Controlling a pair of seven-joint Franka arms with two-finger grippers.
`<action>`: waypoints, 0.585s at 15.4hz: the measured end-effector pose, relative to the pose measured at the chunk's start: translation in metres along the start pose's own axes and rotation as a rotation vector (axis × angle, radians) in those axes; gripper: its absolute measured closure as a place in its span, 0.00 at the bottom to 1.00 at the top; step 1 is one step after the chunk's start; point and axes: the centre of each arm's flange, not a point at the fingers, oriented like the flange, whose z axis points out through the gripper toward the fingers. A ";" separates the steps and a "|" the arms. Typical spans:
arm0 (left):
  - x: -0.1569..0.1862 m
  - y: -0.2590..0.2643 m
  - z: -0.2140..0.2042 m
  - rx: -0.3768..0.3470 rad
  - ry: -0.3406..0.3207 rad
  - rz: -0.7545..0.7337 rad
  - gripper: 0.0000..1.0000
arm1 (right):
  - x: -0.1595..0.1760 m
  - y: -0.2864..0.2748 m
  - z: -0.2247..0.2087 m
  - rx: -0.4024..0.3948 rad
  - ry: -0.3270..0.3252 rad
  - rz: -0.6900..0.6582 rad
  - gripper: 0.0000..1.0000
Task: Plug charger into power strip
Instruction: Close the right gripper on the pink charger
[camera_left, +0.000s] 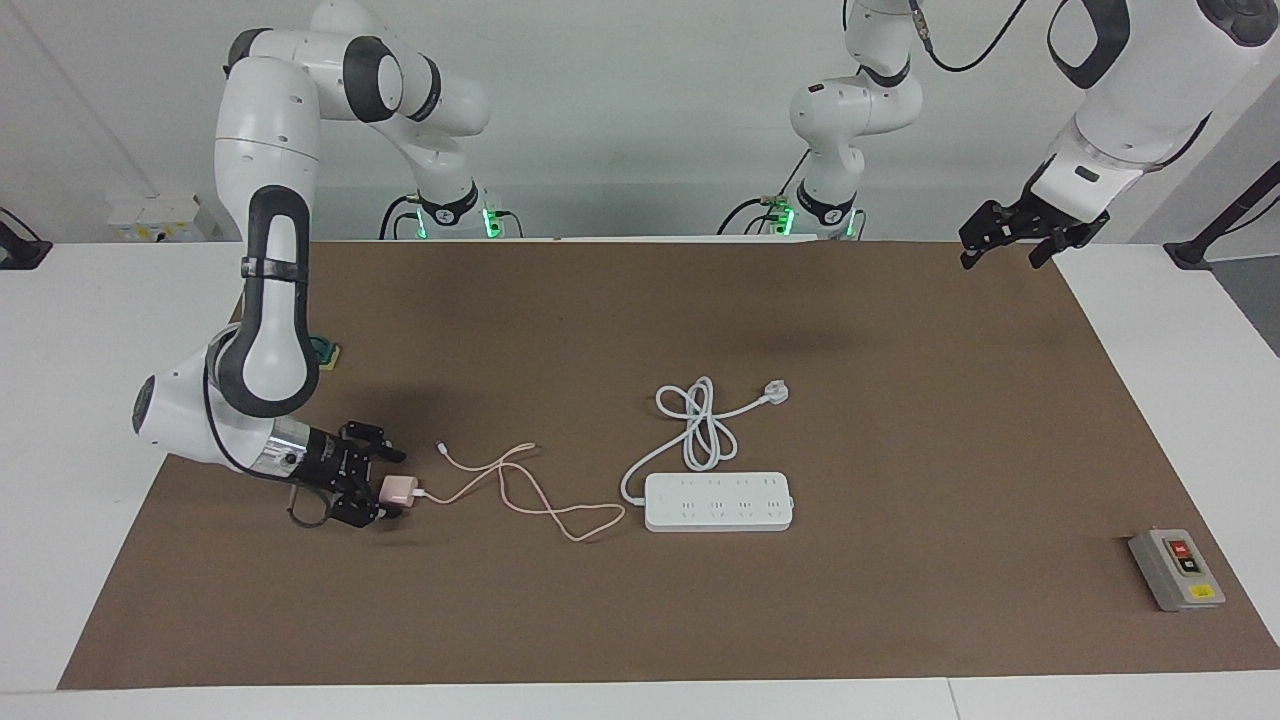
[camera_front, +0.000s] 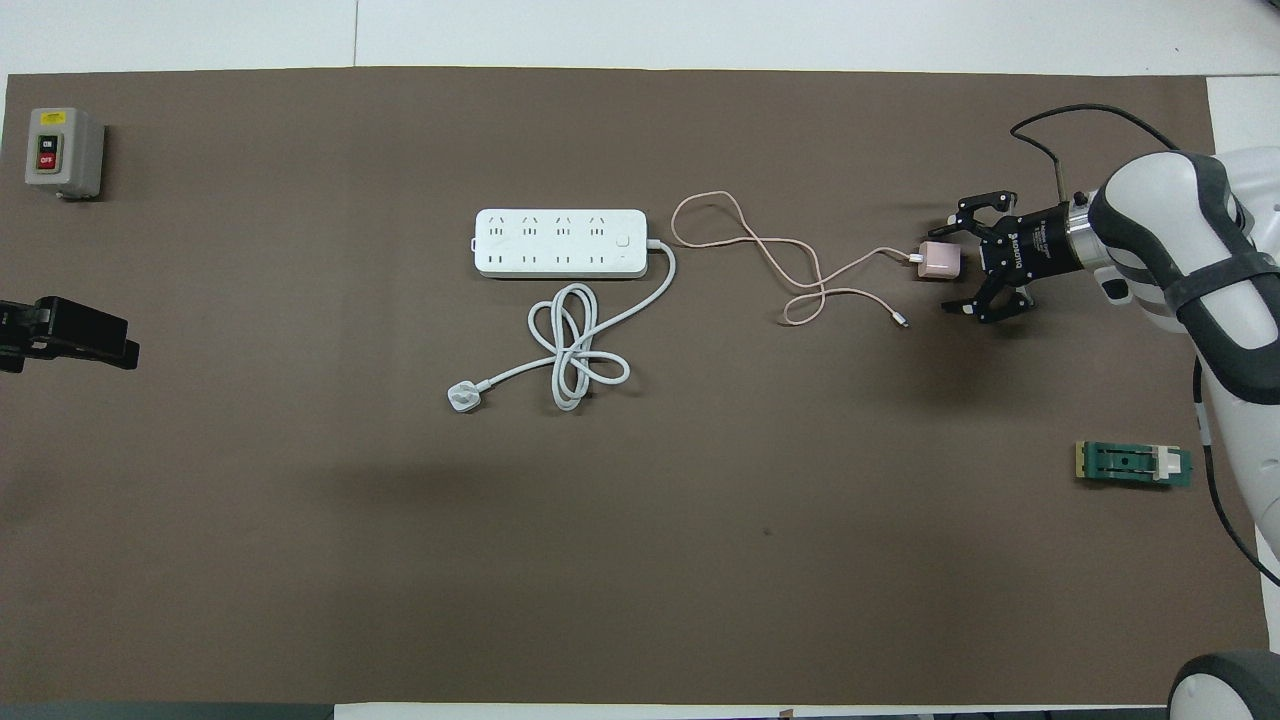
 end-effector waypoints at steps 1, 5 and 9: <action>0.000 0.000 0.000 0.000 0.000 0.000 0.00 | 0.000 0.000 0.000 0.000 0.000 0.000 0.00; 0.000 0.000 0.000 0.000 0.000 0.000 0.00 | 0.001 0.000 -0.001 0.002 0.000 -0.024 0.11; 0.000 0.000 0.000 0.000 0.000 0.000 0.00 | 0.002 -0.002 -0.004 0.035 0.011 -0.082 0.48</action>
